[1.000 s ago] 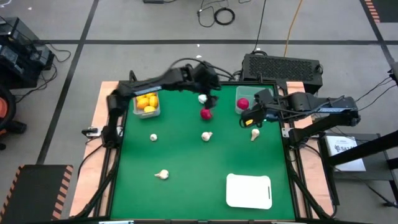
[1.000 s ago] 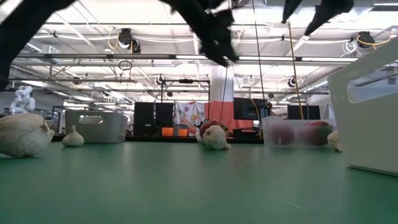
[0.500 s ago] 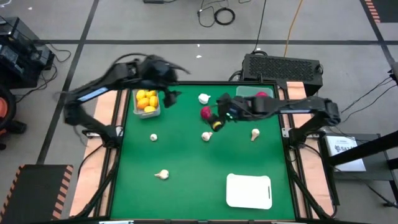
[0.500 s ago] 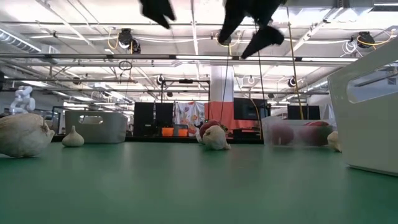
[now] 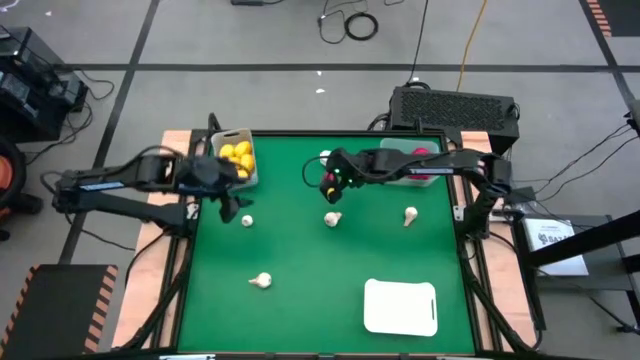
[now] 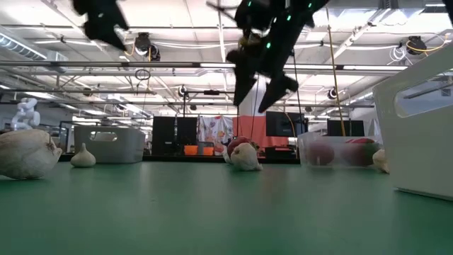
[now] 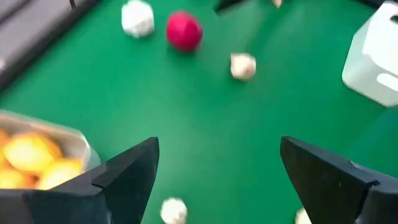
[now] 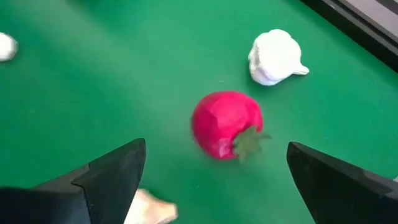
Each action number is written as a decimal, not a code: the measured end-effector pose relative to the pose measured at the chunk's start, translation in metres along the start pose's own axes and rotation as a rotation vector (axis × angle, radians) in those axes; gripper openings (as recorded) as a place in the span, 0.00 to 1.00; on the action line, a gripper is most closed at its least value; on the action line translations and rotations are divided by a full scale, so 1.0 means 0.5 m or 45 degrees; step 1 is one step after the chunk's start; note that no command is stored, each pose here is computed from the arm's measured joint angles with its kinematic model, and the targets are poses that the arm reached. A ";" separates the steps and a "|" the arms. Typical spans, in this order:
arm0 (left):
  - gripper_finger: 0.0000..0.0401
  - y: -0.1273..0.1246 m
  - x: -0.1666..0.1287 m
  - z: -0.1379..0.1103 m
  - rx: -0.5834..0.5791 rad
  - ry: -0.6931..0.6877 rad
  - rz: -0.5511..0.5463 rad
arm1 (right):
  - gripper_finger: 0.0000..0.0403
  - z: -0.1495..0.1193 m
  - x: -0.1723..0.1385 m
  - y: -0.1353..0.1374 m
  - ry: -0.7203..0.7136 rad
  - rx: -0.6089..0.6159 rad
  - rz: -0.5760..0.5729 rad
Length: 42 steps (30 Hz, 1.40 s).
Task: Sort produce into baskets
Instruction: Put the red tomato in the transparent bin
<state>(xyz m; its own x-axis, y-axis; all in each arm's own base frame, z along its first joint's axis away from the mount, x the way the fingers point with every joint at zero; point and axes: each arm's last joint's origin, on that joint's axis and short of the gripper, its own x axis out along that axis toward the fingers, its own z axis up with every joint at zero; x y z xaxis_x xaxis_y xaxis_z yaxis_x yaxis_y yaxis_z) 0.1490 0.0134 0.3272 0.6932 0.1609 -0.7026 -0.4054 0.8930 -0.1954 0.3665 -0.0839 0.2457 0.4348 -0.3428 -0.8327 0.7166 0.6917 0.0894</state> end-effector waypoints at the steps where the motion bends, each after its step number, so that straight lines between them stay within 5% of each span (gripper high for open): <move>1: 0.85 -0.002 0.005 -0.016 -0.019 0.018 -0.003 | 0.94 0.002 0.013 -0.001 0.001 0.002 0.002; 14: 0.85 -0.031 0.116 -0.196 -0.070 0.334 -0.071 | 0.94 0.002 0.131 -0.024 0.088 -0.083 -0.007; 22: 0.85 -0.004 0.162 -0.292 0.033 0.440 0.090 | 0.94 -0.007 0.167 -0.032 0.142 -0.106 -0.026; 42: 0.85 0.005 0.171 -0.309 0.049 0.476 0.107 | 0.93 -0.030 0.210 -0.046 0.247 -0.135 -0.104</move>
<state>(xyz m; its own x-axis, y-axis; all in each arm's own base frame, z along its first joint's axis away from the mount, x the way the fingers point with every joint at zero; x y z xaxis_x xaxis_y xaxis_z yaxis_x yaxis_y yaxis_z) 0.1148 -0.0355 0.1609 0.3907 0.0760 -0.9174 -0.4237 0.8996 -0.1059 0.3876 -0.1265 0.1480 0.2576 -0.2790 -0.9251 0.6795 0.7330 -0.0319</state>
